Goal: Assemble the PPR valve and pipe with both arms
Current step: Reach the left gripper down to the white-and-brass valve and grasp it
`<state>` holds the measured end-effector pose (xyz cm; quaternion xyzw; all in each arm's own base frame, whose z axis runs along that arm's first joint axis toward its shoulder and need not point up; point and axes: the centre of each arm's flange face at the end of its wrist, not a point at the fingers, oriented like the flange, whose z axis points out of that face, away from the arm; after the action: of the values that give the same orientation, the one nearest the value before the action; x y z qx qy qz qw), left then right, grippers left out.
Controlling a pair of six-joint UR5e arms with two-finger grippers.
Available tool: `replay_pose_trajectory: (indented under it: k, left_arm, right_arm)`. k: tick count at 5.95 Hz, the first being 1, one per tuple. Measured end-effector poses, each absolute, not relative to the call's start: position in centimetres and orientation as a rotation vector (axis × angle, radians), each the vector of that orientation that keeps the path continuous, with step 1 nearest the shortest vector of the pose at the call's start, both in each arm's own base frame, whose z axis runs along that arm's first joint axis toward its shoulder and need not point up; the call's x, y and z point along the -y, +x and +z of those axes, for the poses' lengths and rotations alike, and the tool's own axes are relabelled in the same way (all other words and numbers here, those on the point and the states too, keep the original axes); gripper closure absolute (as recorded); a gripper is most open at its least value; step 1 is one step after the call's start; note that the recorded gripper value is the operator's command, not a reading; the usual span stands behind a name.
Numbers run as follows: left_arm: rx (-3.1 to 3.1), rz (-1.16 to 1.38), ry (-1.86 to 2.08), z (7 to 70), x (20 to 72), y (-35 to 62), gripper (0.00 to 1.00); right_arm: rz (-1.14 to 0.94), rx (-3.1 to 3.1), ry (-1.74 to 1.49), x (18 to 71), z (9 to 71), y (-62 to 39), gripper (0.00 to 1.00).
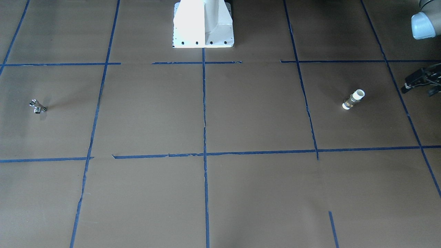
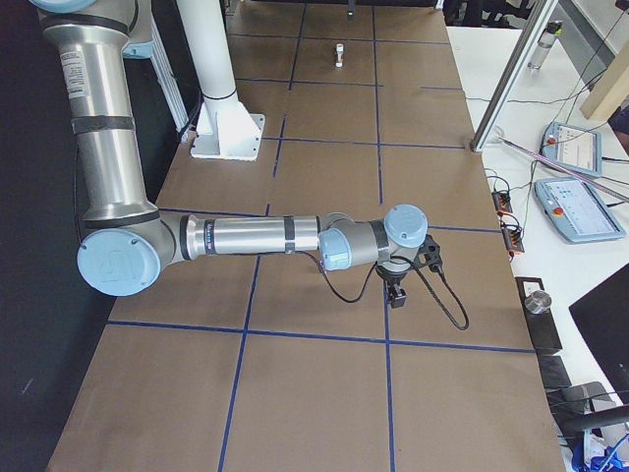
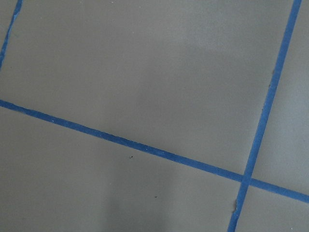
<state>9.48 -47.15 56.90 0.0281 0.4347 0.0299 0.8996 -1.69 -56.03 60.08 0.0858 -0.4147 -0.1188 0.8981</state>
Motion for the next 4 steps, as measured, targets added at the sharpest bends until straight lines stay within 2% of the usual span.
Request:
replay_pose_trajectory:
  k: [4]
  left_arm:
    - [-0.885,0.009,0.02,51.7,43.7,19.7,0.0]
  right_arm:
    - [-0.259,0.855,0.18,56.1,60.2,-2.2,0.0]
